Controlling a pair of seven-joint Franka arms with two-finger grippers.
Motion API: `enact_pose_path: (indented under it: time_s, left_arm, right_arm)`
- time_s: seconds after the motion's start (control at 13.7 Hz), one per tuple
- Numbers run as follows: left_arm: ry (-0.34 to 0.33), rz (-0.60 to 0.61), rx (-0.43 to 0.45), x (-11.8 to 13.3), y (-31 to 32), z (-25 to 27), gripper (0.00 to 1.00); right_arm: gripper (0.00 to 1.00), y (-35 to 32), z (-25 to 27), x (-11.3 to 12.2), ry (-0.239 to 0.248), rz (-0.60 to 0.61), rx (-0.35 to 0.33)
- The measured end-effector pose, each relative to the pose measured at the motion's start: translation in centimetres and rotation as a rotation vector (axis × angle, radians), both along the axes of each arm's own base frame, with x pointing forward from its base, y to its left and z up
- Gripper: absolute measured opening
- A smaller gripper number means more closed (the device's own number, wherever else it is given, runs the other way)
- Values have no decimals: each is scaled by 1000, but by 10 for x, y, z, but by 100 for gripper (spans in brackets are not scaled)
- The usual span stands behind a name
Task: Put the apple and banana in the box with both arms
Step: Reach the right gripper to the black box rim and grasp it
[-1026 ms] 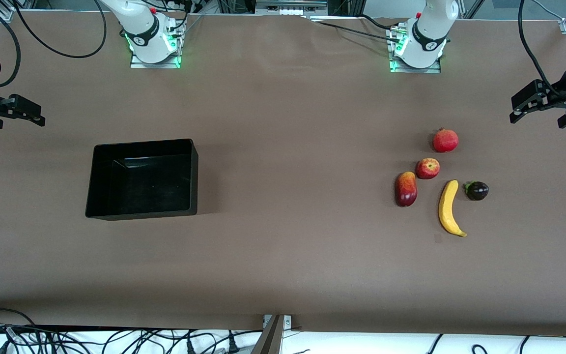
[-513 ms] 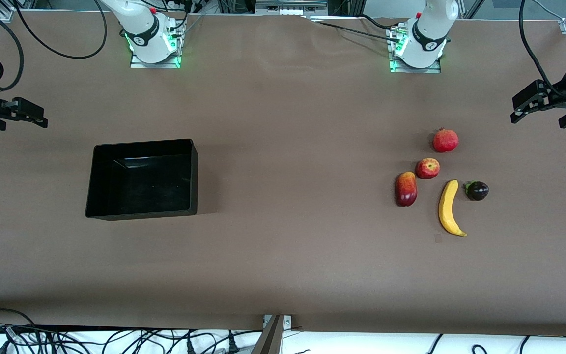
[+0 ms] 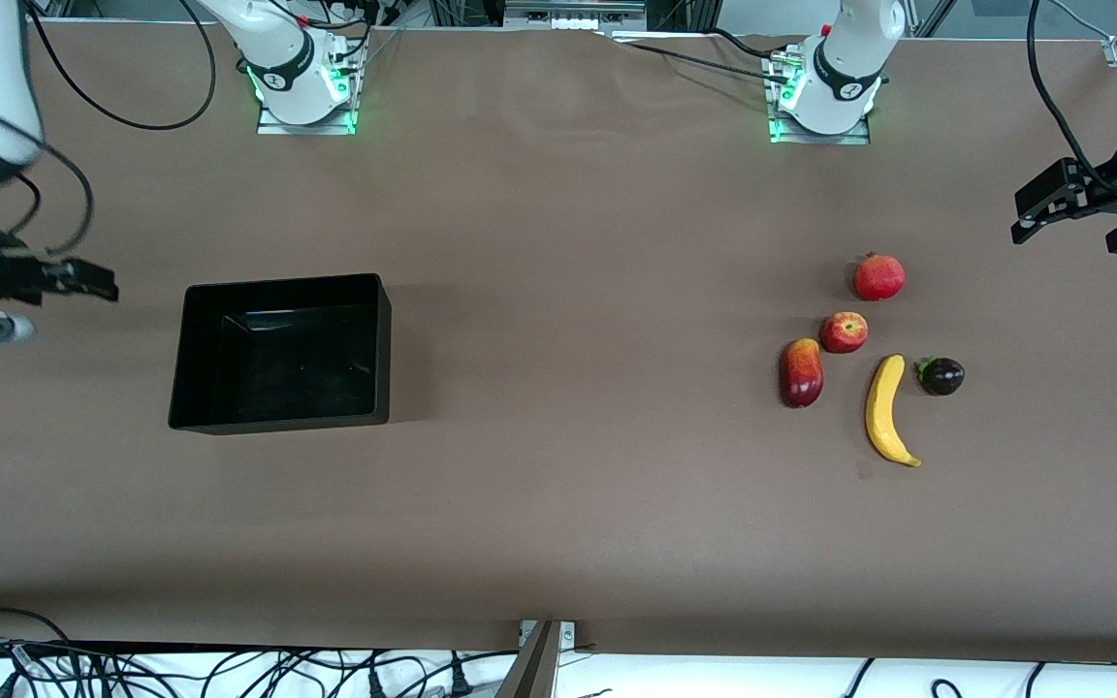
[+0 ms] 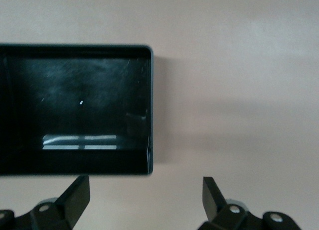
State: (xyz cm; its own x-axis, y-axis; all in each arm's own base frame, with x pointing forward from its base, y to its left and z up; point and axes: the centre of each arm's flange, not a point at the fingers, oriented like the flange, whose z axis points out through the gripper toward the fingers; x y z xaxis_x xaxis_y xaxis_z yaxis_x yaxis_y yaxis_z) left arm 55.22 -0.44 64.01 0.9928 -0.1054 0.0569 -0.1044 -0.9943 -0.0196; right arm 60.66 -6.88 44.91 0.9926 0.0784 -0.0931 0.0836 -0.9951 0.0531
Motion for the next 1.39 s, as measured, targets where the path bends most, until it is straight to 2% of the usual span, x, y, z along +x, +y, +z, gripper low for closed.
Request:
enact_pose_path:
  time_s: [0.22, 0.44, 0.73, 1.03, 1.1, 1.17, 1.39]
  left_arm:
    - [-1, 1, 0, 0, 1, 0, 100]
    - [-1, 1, 0, 0, 1, 0, 100]
    - [-1, 1, 0, 0, 1, 0, 100]
    - [2, 1, -1, 1, 1, -2, 100]
    - [3, 1, -1, 2, 1, -4, 100]
    - [5, 1, -1, 2, 1, -5, 100]
    - [5, 1, -1, 2, 1, -5, 100]
  right_arm:
    - [100, -3, -69, 0, -85, 3, -6]
    - [100, -20, -134, -22, -176, -18, -18]
    - [100, -28, -205, -35, -171, -46, -13]
    - [97, -31, -227, -37, -154, -112, 24]
    - [90, -31, -229, -38, -150, -118, 27]
    - [77, -31, -231, -38, -146, -119, 29]
    - [44, -27, -233, -38, -145, -116, 34]
